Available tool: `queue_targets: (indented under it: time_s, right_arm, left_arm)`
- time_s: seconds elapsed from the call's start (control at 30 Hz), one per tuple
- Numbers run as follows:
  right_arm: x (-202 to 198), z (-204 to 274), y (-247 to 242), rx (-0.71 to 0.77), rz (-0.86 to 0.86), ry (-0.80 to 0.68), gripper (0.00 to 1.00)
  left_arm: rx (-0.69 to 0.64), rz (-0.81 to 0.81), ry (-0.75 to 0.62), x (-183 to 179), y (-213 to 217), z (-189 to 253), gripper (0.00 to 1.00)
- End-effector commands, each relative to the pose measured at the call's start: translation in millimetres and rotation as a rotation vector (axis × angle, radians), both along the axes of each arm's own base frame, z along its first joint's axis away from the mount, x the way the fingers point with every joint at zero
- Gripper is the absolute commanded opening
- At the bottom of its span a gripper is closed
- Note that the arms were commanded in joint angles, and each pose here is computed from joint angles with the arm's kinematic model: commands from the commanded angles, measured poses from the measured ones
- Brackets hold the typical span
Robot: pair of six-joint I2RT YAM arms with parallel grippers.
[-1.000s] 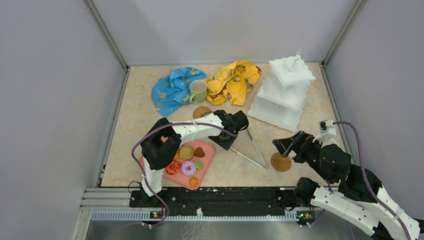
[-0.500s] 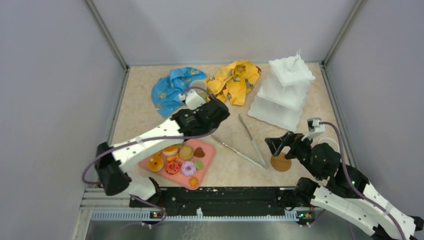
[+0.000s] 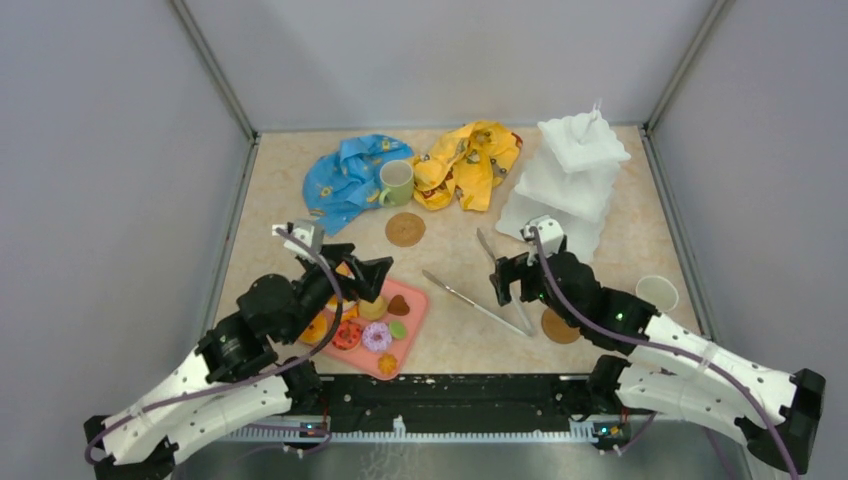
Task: Serve the afternoon tea
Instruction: Pick up the clamp from the center of the board.
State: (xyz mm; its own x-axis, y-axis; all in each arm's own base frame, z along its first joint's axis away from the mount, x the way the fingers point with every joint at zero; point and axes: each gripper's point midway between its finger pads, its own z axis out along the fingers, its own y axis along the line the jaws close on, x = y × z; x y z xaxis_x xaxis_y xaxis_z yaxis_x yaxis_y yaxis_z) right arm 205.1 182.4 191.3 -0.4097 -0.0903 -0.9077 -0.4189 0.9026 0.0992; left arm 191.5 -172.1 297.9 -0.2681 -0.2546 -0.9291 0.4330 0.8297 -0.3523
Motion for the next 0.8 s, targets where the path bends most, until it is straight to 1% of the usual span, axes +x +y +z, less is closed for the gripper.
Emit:
queue_targets:
  time_s: [0.0, 0.13, 0.27, 0.33, 0.47, 0.6, 0.77]
  right_arm:
    - [10.9, 1.5, 19.3, -0.054, 0.083, -0.072, 0.99]
    - [6.2, -29.1, 37.9, -0.190, 0.235, 0.003, 0.99]
    - [10.0, -71.7, 32.3, -0.390, 0.239, 0.135, 0.99]
    - [10.3, -90.8, 30.1, -0.454, 0.250, 0.190, 0.99]
    - [15.5, -112.5, 32.3, -0.469, 0.280, 0.255, 0.99]
    - [24.4, -121.8, 32.3, -0.458, 0.287, 0.275, 0.99]
    - [25.6, -128.0, 35.5, -0.468, 0.335, 0.274, 0.99]
  left_arm:
    - [0.101, -0.176, -0.193, -18.7, -5.1, 6.0, 0.99]
    - [0.166, -0.152, -0.159, -18.1, 4.6, -18.8, 0.99]
    - [0.158, -0.116, -0.162, -17.3, 13.2, -16.0, 0.99]
    - [0.159, -0.101, -0.171, -18.4, 19.6, -12.3, 0.99]
    - [0.126, -0.043, -0.173, -20.1, 36.3, -6.1, 0.99]
    - [0.084, -0.004, -0.208, -22.6, 49.5, 2.0, 0.99]
    - [0.055, 0.083, -0.228, -19.7, 68.4, 6.1, 0.99]
